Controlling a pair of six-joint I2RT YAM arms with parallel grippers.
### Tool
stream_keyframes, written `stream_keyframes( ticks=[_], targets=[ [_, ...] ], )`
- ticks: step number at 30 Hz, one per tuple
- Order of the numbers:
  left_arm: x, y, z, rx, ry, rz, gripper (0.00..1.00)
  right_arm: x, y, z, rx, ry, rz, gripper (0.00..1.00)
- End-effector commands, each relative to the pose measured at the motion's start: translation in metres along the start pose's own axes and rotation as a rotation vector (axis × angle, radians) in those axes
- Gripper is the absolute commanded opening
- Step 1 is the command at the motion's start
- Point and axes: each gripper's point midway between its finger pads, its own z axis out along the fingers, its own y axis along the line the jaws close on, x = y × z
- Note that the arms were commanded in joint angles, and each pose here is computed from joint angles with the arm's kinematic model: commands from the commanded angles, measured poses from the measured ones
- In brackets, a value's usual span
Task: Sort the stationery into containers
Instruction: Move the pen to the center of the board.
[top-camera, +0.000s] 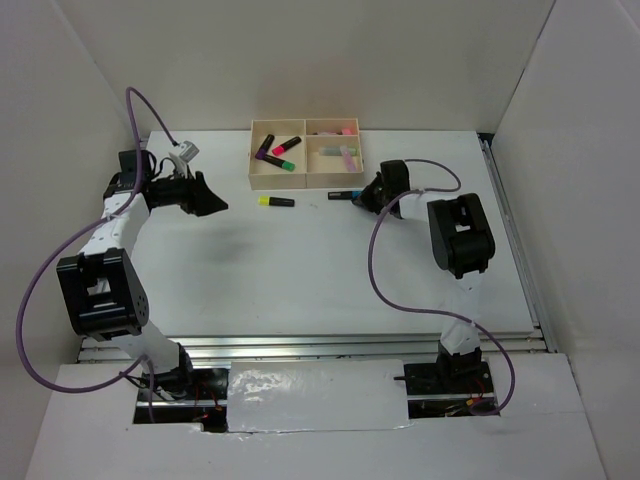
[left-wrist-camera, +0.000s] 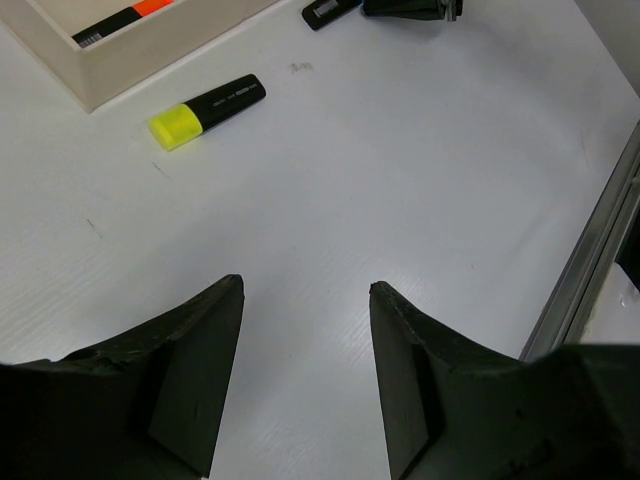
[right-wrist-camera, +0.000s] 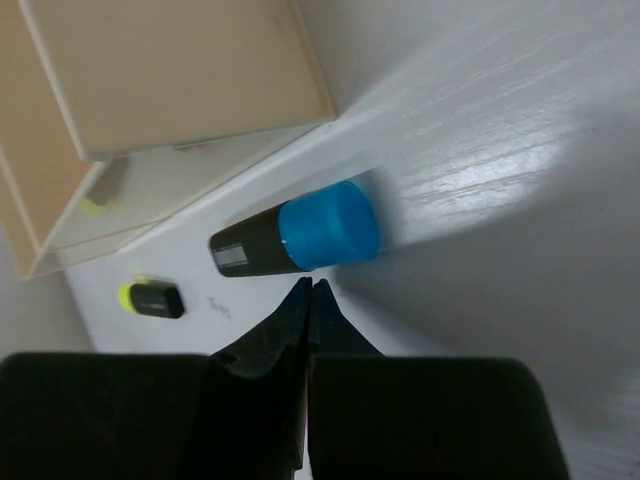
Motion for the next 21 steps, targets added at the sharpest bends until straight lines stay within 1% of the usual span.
stream_keyframes(
  ticks=[1,2,7,13,18,21],
  targets=[
    [0.003,-0.001,0.001,0.035,-0.006,0.001,0.65,-0.023,0.068,-0.028,-0.283,-0.019,0.074,0.0],
    [0.004,-0.001,0.001,0.036,-0.004,-0.004,0.65,-0.021,0.069,-0.029,-0.294,-0.005,0.097,0.0],
    [0.008,-0.001,0.003,0.044,0.003,-0.02,0.65,-0.019,0.092,-0.044,-0.401,0.026,0.085,0.0],
    [0.013,0.0,0.004,0.041,0.005,-0.042,0.65,-0.028,0.093,-0.036,-0.347,-0.022,0.099,0.0],
    [0.016,0.001,0.001,0.032,0.009,-0.047,0.65,-0.031,0.078,-0.017,-0.257,-0.047,0.114,0.0],
    [0.022,0.001,0.002,0.036,0.013,-0.068,0.65,-0.036,0.077,-0.011,-0.249,-0.065,0.111,0.0]
  ],
)
